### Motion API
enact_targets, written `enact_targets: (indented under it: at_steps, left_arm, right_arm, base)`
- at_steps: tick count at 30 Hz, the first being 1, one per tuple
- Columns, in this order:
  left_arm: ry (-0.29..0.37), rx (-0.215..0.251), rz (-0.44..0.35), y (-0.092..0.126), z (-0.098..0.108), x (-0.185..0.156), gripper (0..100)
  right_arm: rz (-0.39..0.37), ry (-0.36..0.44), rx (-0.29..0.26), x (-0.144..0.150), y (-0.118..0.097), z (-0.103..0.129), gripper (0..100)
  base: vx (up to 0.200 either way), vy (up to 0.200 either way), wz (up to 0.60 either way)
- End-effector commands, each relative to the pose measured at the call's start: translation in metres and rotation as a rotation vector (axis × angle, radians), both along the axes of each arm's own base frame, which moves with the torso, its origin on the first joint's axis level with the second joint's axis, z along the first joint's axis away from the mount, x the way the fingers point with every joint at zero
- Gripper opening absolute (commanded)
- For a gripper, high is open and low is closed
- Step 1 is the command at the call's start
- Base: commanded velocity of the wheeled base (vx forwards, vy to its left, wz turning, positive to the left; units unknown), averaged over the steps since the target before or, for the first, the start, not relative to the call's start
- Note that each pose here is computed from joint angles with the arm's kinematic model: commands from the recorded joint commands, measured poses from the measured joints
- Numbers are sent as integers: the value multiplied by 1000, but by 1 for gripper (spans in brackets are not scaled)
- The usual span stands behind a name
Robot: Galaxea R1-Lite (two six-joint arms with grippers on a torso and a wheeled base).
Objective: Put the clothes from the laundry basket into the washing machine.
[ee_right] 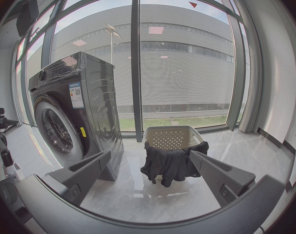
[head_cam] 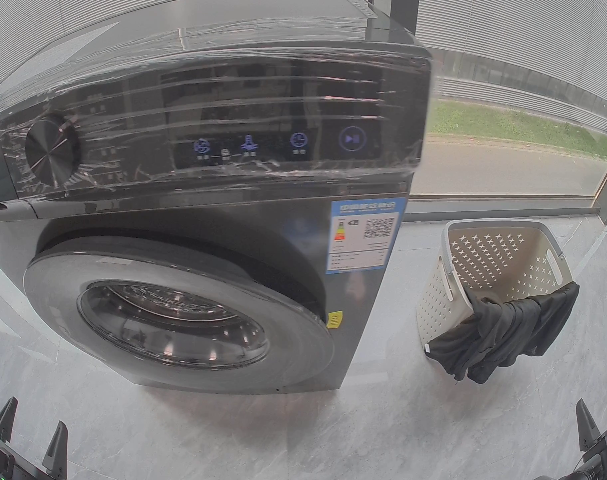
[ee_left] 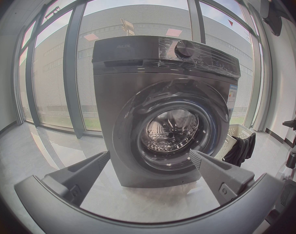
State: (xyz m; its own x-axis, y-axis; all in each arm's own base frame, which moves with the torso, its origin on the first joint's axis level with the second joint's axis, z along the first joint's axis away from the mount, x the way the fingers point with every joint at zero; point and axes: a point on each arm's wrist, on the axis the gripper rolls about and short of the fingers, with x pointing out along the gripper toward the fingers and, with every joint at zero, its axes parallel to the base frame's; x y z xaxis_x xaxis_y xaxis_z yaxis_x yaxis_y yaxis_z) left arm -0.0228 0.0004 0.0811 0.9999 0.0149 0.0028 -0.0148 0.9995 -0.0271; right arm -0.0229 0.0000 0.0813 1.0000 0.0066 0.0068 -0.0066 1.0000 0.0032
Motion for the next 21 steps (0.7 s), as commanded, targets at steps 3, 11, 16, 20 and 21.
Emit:
enact_targets:
  at_steps: [3, 11, 16, 20, 21]
  left_arm:
    - [-2, -1, 0, 0, -5, 0, 100]
    - [-2, -1, 0, 0, -5, 0, 100]
    - [-2, 1, 0, 0, -5, 0, 100]
    - [-2, -1, 0, 0, -5, 0, 100]
    - [-2, 1, 0, 0, -5, 0, 100]
  right_arm:
    - [1, 1, 0, 0, 0, -5, 100]
    - [1, 1, 0, 0, 0, -5, 100]
    - [1, 1, 0, 0, 0, -5, 100]
    - [3, 1, 0, 0, 0, -5, 100]
    - [1, 1, 0, 0, 0, -5, 100]
  base:
    - [0, 200, 0]
    - [0, 200, 0]
    - [0, 200, 0]
    - [0, 100, 0]
    - [0, 0, 0]
